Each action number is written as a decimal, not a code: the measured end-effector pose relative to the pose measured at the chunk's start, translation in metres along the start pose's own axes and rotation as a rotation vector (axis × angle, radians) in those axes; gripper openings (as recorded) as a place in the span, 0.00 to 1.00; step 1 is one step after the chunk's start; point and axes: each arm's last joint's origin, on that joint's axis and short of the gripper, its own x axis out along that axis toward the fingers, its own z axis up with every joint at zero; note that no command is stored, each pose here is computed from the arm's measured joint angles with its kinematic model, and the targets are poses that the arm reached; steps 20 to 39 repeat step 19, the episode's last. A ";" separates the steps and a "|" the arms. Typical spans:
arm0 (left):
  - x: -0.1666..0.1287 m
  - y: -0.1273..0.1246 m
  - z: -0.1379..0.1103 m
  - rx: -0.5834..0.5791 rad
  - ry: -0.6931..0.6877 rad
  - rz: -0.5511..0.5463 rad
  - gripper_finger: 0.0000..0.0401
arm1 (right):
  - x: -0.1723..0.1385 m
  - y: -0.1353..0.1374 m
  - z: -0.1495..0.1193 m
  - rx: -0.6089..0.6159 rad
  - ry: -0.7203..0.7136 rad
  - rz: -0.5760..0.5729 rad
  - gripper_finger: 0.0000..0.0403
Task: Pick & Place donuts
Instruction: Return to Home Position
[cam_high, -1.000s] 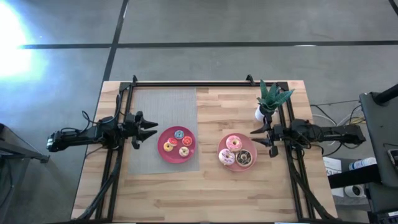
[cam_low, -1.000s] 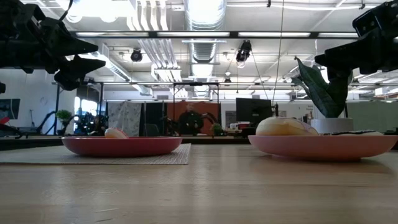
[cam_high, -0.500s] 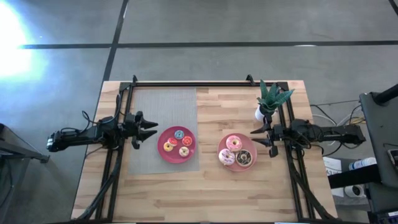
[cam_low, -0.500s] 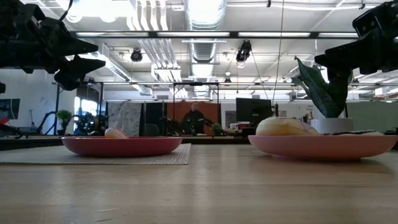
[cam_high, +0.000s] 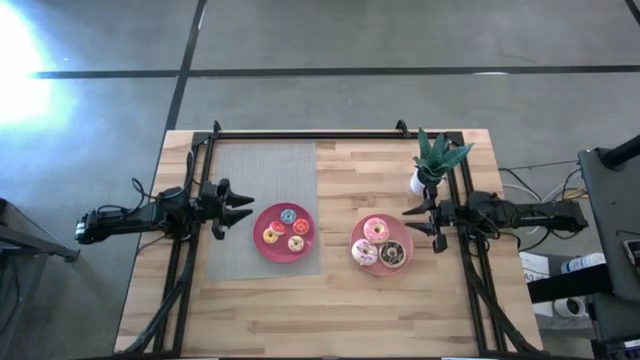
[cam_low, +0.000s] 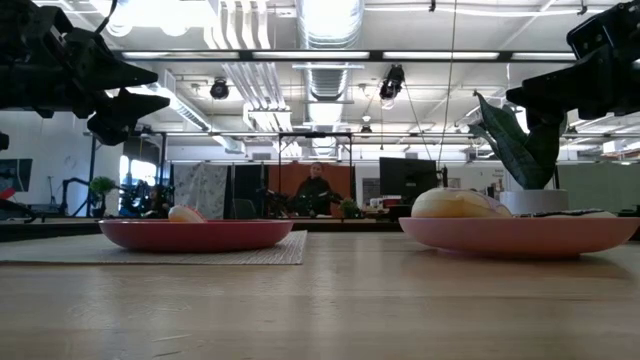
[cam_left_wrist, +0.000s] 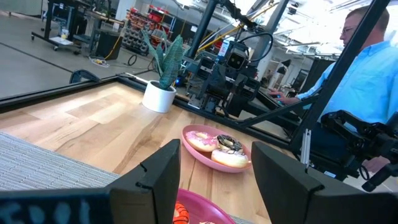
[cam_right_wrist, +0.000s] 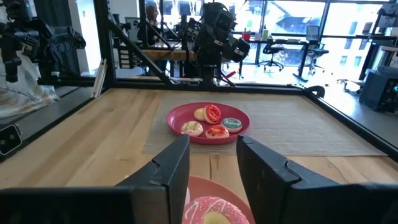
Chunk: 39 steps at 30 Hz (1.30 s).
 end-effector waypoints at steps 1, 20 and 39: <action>0.000 0.000 0.000 0.000 0.000 0.000 0.43 | 0.000 0.000 0.000 0.000 0.000 0.000 0.32; 0.000 0.000 0.000 0.000 0.000 0.000 0.43 | 0.000 0.000 0.000 0.000 0.000 0.000 0.30; 0.000 0.000 0.000 0.000 0.000 0.000 0.43 | 0.000 0.000 0.000 0.000 0.000 0.000 0.30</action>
